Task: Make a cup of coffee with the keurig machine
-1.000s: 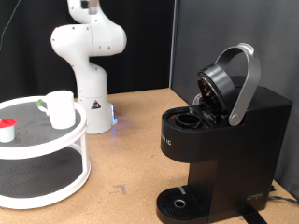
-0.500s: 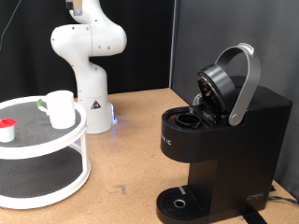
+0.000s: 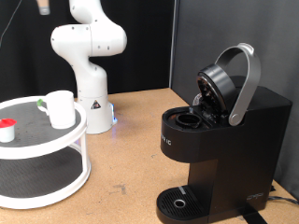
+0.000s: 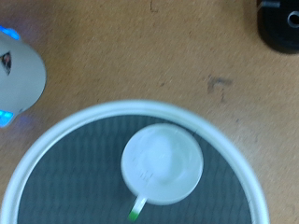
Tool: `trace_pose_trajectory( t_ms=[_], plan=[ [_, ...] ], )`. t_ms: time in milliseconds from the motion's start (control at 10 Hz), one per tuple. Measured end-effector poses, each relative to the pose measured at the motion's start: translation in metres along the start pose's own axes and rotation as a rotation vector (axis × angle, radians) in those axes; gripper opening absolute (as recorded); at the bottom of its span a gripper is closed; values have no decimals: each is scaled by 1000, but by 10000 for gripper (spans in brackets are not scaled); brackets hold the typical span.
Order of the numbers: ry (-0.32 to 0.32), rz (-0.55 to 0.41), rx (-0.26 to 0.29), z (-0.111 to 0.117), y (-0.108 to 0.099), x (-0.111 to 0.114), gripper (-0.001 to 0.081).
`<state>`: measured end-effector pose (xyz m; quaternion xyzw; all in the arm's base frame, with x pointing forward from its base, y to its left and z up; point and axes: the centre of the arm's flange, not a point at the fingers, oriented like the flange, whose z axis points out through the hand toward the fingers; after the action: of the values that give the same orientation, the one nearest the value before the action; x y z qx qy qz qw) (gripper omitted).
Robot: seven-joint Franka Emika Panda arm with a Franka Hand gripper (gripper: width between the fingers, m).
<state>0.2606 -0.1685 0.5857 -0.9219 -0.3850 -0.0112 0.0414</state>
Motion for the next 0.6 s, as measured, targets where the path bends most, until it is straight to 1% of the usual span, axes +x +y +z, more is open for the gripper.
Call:
trace_pose_trajectory(
  t_ms=[200,400,500,600],
  plan=[
    [-23,5,-7,0,13,-29,808],
    [-12,11,-3,0,24,-52,808],
    [-10,14,0,-1,29,-55,808],
    [-10,13,1,0,28,-55,808]
  ],
)
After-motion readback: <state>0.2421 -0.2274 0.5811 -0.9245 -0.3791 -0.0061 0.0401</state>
